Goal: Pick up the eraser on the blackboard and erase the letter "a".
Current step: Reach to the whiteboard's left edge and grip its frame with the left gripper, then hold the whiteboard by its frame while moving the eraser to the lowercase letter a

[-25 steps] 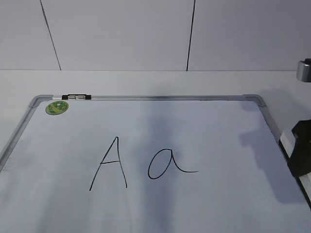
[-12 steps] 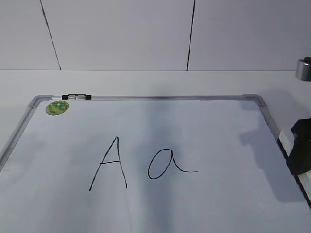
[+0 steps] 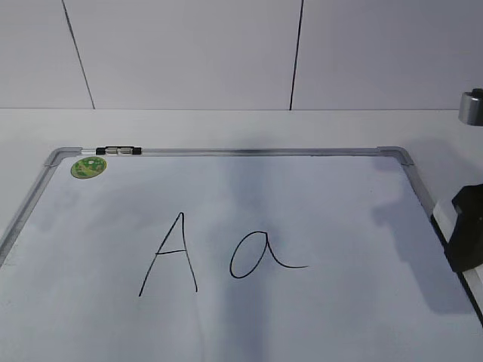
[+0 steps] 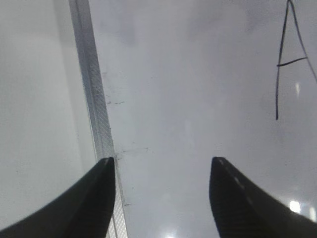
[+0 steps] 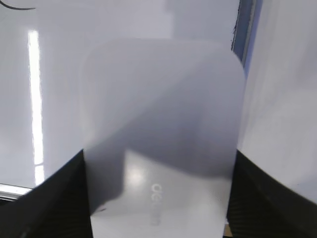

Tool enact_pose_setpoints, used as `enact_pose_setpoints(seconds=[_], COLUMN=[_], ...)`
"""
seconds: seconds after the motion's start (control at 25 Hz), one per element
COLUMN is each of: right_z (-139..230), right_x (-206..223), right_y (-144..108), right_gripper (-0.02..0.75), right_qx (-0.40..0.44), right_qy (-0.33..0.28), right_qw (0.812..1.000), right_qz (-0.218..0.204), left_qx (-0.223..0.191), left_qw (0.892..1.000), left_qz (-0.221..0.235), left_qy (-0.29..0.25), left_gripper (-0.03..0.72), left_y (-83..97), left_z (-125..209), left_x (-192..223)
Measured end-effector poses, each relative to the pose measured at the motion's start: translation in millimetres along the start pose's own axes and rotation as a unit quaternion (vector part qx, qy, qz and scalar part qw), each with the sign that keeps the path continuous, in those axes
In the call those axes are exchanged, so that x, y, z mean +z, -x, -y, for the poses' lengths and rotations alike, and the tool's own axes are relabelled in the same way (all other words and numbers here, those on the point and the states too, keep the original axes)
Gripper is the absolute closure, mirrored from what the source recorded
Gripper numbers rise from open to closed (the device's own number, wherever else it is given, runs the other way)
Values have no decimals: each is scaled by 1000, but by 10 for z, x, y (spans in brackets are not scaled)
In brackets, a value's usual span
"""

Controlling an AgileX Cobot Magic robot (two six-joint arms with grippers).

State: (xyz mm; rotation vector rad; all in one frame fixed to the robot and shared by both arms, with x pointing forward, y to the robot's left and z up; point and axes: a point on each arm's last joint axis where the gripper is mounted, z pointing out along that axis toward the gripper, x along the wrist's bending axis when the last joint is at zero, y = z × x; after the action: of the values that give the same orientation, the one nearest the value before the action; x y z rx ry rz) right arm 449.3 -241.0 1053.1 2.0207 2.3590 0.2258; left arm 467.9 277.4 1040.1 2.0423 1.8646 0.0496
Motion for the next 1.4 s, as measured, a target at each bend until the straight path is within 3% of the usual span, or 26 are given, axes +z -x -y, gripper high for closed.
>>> enact_pose_setpoints(seconds=[0.24,0.72,1.4], right_z=[-2,-4,6], right_x=[0,0,-1], right_y=[0,-6,-33], right_gripper=[184,184,185], right_qx=[0,1,6], right_qy=[1,2,-4], right_qw=[1000,1000,1000], right_qz=[0,-3,-18], left_qx=[-20,-43,-30], left_qw=[998,994,995], left_qz=[-3,66,64], left_qy=[-57,-69,-63], left_gripper=[237,237,237], left_y=[-264,-643,-762], left_z=[-122,-214,-274], left_x=[291,717,973])
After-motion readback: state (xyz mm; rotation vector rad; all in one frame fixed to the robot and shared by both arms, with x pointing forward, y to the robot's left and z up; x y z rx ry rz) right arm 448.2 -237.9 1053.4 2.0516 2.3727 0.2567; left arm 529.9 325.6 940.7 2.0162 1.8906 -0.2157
